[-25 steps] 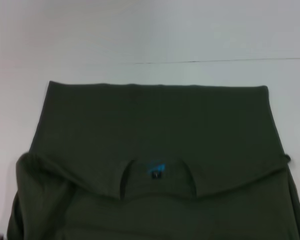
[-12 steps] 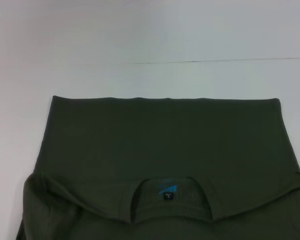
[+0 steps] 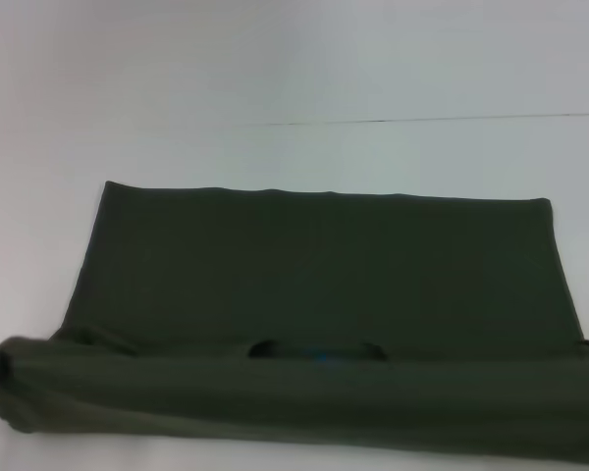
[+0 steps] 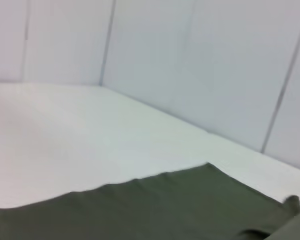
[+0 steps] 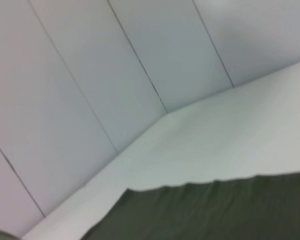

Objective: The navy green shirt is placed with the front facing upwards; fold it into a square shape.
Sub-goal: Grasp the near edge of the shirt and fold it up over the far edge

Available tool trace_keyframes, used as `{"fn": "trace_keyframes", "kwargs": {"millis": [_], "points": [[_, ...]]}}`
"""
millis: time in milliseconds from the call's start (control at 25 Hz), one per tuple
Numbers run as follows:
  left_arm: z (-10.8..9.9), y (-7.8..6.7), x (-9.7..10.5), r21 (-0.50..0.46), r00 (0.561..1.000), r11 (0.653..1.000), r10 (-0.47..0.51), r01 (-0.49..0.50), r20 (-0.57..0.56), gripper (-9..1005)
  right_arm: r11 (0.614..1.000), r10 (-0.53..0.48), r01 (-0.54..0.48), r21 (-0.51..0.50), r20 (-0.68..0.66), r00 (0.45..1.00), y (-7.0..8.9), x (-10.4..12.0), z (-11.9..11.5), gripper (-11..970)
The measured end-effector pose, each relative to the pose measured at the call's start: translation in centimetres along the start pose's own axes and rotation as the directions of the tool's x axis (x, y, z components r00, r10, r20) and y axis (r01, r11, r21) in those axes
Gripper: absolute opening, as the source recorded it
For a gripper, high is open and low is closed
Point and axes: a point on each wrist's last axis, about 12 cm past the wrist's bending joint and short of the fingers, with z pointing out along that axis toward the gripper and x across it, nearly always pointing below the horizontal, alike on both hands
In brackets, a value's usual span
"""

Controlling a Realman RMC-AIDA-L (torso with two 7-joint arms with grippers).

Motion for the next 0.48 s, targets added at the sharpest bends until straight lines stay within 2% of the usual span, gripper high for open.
{"fn": "trace_keyframes", "kwargs": {"millis": [160,240,280,480], "points": [[2.0,1.3,-0.4,-0.041,0.999,0.998,-0.037,0.037,0.008,70,0.999,0.035,-0.035,0.000,0.013,0.999,-1.4,-1.9,2.0,36],[3.2,2.2,-0.8,-0.074,0.998,0.995,-0.065,0.066,0.021,73,0.998,0.060,-0.060,0.020,0.012,0.998,-2.6,-3.5,3.7,37],[3.9,2.5,-1.0,-0.084,0.997,0.994,-0.072,0.074,0.029,75,0.998,0.060,-0.060,0.020,0.012,0.998,-2.6,-3.5,3.7,37],[7.9,4.1,-2.4,-0.153,0.997,0.986,-0.059,0.065,0.046,83,0.996,0.048,-0.050,0.072,0.034,0.998,-4.6,-6.1,7.2,37]]}}
